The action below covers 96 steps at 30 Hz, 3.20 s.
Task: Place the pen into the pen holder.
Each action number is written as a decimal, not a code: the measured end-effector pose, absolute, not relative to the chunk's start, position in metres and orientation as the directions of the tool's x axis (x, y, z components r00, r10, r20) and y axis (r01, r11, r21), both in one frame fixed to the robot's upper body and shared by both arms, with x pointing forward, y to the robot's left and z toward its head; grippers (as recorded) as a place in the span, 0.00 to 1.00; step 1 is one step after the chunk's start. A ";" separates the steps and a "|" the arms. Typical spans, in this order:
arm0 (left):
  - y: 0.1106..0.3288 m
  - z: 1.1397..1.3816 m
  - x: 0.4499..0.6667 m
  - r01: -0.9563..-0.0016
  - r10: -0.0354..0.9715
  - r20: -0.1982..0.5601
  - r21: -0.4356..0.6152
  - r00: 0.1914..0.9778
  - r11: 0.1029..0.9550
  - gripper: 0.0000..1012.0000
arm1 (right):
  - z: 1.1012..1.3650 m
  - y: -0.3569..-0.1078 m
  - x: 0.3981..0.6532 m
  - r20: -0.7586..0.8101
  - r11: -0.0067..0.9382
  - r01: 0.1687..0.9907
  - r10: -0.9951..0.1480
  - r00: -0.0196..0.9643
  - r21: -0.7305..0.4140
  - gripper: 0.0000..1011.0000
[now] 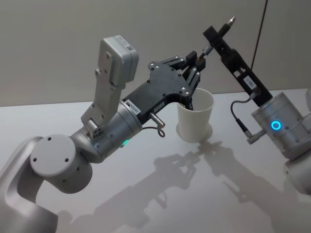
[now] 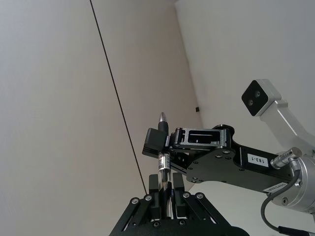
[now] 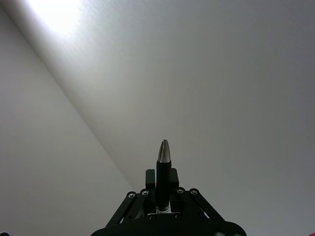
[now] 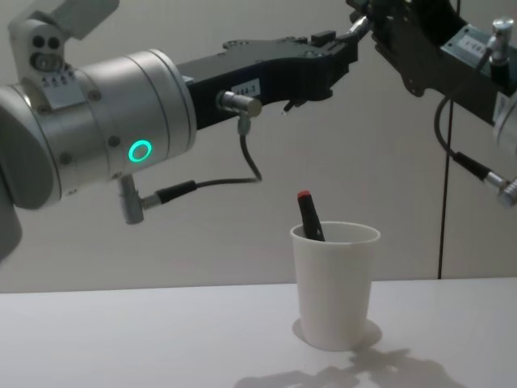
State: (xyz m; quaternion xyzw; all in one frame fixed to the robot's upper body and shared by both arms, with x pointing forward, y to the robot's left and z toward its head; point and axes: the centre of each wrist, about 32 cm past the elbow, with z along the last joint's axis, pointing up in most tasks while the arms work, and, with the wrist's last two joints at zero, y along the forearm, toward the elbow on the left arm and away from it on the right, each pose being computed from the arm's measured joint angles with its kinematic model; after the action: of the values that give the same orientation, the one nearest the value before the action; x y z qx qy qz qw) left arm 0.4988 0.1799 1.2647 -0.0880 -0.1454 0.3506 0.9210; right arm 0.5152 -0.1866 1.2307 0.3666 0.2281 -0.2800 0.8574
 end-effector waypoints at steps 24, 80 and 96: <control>0.180 1.265 0.499 -0.620 0.671 0.206 -0.265 0.712 0.739 0.54 | 1.231 -0.187 0.515 -0.597 0.574 0.649 -0.314 0.738 0.500 0.13; 0.180 1.265 0.499 -0.620 0.671 0.206 -0.264 0.712 0.739 0.99 | 1.285 -0.247 0.517 -0.172 0.440 0.818 -0.833 0.526 0.370 0.13; 0.195 1.265 0.490 -0.699 0.748 0.220 -0.268 0.626 0.663 0.99 | 1.272 -0.229 0.527 0.020 0.502 0.830 -0.858 0.513 0.245 0.13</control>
State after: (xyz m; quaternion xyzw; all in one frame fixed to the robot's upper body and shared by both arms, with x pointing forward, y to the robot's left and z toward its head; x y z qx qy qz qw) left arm 0.4901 0.1946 1.2653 -0.0786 -0.1575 0.4027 0.8982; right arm 0.5273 -0.2290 1.2720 0.1026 -0.0697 -0.4885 0.8637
